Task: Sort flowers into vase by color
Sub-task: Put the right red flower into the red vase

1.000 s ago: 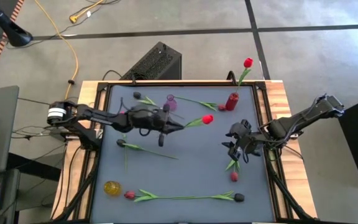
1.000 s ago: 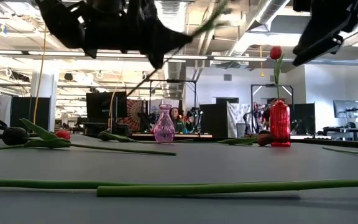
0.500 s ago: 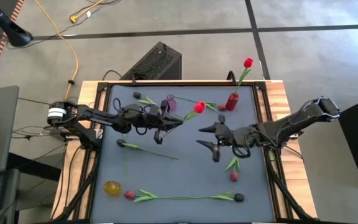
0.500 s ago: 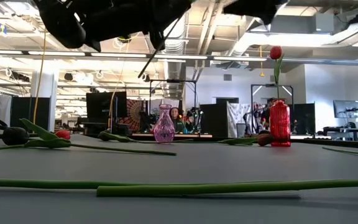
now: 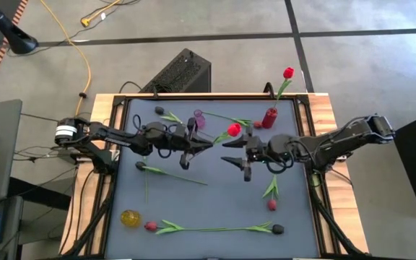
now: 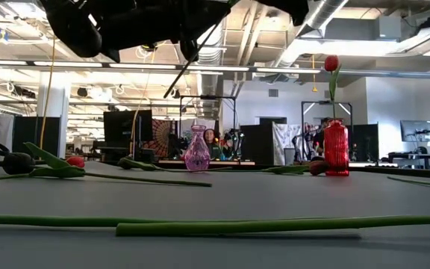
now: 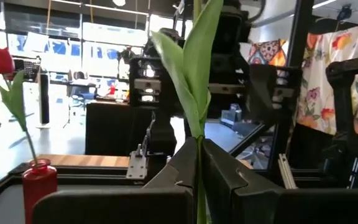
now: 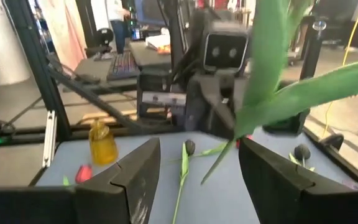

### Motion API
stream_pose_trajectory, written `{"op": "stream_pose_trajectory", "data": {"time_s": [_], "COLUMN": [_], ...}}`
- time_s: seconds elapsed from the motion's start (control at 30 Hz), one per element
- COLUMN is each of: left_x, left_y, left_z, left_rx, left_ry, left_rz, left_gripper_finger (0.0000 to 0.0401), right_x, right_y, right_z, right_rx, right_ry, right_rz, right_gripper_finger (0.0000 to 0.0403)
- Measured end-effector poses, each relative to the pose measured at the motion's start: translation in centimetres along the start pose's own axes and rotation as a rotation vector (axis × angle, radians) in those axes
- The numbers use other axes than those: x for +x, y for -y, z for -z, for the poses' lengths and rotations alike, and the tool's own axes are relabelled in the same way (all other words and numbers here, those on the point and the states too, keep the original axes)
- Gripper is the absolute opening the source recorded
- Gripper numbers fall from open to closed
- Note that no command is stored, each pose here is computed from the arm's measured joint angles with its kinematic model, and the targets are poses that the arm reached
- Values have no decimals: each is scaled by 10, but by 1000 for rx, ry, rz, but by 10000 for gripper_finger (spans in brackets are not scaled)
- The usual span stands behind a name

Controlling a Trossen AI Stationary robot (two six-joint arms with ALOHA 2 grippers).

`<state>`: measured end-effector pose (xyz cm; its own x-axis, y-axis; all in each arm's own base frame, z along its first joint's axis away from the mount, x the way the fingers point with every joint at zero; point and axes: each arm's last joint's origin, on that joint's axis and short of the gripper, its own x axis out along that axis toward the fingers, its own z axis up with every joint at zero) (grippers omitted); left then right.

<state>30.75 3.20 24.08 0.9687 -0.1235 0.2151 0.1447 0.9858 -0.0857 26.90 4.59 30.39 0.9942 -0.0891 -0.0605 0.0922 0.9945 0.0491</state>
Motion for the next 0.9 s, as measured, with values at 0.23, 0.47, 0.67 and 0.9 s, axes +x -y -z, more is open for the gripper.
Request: {"op": "stream_pose_trajectory", "data": {"time_s": [0.23,0.47,0.67,0.9], "left_x": [0,0,0,0], "left_y": [0,0,0,0], "left_z": [0,-1,0,1], "left_rx": [0,2,2,10], "left_ry": [0,7,4,-5], "left_rz": [0,2,1,0], "left_gripper_finger": [0,0,0,0], "right_x": [2,11,23,33], "right_y": [7,19,24,26], "right_z": [-2,5,8,14], "right_rx": [-21,-22,-13,-11], "right_ry": [13,-14,21,48], "right_rz": [20,70,48,55], "right_gripper_finger": [244,244,244,244]}}
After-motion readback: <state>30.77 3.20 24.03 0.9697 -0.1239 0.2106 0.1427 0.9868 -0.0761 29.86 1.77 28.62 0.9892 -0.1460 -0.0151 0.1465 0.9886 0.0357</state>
